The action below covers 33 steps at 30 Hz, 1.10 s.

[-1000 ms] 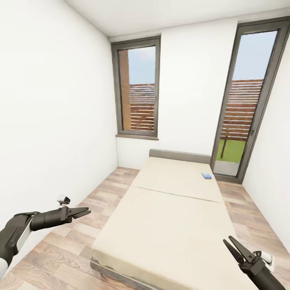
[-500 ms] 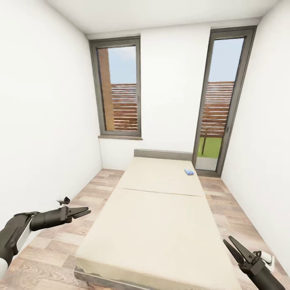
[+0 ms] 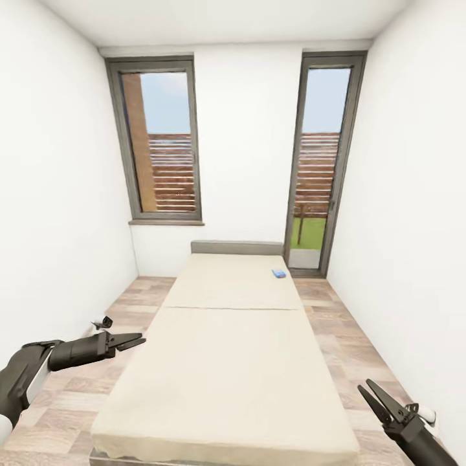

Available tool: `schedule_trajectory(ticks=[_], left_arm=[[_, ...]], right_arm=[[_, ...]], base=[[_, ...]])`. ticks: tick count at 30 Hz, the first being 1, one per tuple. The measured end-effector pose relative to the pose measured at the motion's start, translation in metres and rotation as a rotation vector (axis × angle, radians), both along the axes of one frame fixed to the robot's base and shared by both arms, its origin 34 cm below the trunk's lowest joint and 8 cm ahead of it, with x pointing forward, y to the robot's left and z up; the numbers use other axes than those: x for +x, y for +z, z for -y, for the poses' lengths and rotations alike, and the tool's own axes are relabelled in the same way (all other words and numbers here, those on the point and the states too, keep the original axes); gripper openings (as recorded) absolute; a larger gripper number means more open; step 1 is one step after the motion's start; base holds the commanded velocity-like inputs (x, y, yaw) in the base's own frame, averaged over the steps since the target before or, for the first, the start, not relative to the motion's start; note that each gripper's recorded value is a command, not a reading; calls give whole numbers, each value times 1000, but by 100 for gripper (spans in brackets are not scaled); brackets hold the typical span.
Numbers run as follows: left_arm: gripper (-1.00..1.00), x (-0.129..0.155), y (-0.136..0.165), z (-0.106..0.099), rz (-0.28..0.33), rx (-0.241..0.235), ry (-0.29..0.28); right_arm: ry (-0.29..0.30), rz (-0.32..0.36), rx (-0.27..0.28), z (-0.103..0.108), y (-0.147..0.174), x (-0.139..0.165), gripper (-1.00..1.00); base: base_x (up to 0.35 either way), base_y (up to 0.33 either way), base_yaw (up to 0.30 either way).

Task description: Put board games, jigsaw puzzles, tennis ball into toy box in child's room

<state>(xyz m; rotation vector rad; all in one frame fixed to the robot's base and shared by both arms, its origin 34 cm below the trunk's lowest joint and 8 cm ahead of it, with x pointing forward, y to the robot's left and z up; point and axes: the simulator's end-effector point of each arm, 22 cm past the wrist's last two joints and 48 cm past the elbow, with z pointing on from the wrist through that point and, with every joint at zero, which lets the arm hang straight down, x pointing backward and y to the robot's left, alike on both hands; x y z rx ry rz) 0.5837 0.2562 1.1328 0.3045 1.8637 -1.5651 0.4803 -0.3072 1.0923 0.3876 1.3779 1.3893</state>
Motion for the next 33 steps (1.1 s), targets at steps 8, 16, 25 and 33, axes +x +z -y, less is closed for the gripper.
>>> schedule_trajectory(ticks=[8,16,25,33], left_arm=[[100,0,0,0,1,2,-1],[100,0,0,0,7,1,-1],[100,0,0,1,8,1,-2],[100,0,0,1,9,1,-3]], right_arm=[[1,1,-5,-3,-1,0,100],[-5,-10,-11,-4,-4,2,100],[-7,-14,-15,-5,-3,3,100],[-6,-16,-17,-6,-3,4,100]], base=[[187,-169,-37],[132,-154,-2],[142,-213,0],[114,-218,157]])
